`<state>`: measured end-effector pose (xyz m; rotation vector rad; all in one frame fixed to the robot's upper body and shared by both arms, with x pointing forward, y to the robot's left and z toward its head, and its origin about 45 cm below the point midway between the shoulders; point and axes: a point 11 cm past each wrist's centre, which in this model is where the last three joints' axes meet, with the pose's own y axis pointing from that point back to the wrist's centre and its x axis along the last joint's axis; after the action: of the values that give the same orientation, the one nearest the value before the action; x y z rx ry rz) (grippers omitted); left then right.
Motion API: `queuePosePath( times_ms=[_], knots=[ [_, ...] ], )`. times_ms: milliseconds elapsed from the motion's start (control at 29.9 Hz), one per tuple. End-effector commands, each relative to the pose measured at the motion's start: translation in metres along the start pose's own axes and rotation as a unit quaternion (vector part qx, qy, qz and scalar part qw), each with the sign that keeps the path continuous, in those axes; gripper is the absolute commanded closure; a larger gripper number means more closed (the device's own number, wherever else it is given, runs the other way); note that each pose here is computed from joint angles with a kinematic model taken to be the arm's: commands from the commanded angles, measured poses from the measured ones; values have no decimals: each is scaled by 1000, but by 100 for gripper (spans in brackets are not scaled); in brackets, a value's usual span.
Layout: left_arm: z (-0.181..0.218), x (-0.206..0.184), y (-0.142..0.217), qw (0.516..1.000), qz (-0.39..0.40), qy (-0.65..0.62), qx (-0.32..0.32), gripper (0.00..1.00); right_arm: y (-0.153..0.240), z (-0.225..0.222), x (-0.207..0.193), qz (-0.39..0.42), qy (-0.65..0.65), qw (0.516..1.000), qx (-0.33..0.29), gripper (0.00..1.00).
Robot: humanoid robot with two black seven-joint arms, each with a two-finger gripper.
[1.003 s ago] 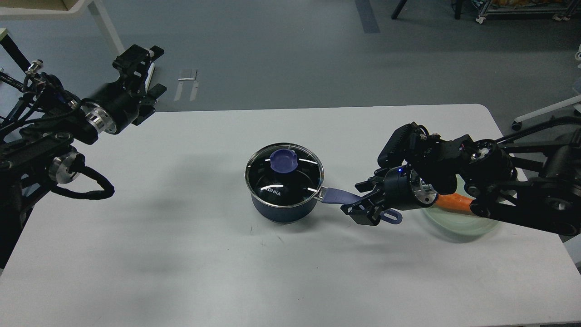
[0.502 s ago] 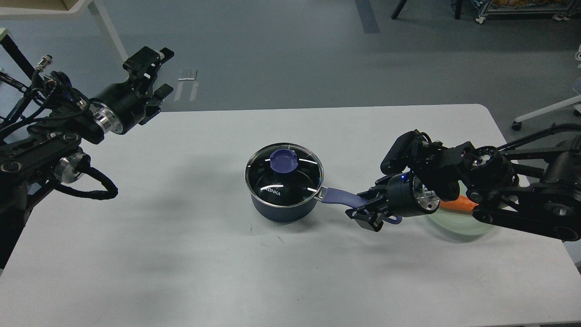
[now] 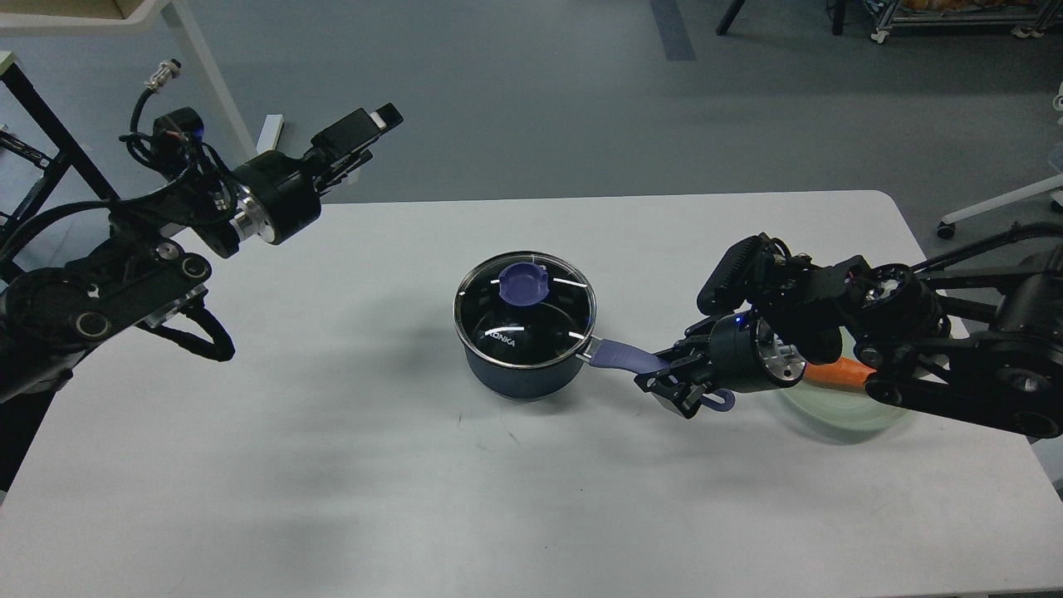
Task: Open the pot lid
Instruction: 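Move the left gripper over the pot and grasp the blue lid knob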
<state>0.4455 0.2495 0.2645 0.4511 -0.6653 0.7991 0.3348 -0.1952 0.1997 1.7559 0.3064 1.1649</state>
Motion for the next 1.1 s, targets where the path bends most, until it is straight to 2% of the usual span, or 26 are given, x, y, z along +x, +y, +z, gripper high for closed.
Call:
queuePosePath(
  times_ms=[0, 167, 234, 368, 635, 836, 1070],
  knots=[
    [18, -15, -17, 991, -56, -117, -21, 1, 0, -1, 3, 2, 1, 1000, 1, 79],
    [36, -44, -36, 962, -110, -244, -54, 2, -1, -1, 2, 1, 1, 1000, 3, 79],
    [35, -54, -36, 944, -130, -298, -61, 5, -1, -1, 1, 0, -1, 1000, 2, 79],
    [43, -72, -41, 924, -155, -340, -85, 6, -2, 0, -1, -1, -3, 1000, 1, 79],
    [33, -96, -35, 872, -200, -433, -110, 6, -2, 5, -2, -1, -8, 1000, -5, 79],
    [46, -120, -44, 864, -211, -436, -139, 6, -2, 5, -3, -2, -8, 1000, -5, 78],
    [44, -125, -46, 864, -213, -435, -135, 6, -2, 6, -3, -3, -8, 1000, -6, 78]
  ],
)
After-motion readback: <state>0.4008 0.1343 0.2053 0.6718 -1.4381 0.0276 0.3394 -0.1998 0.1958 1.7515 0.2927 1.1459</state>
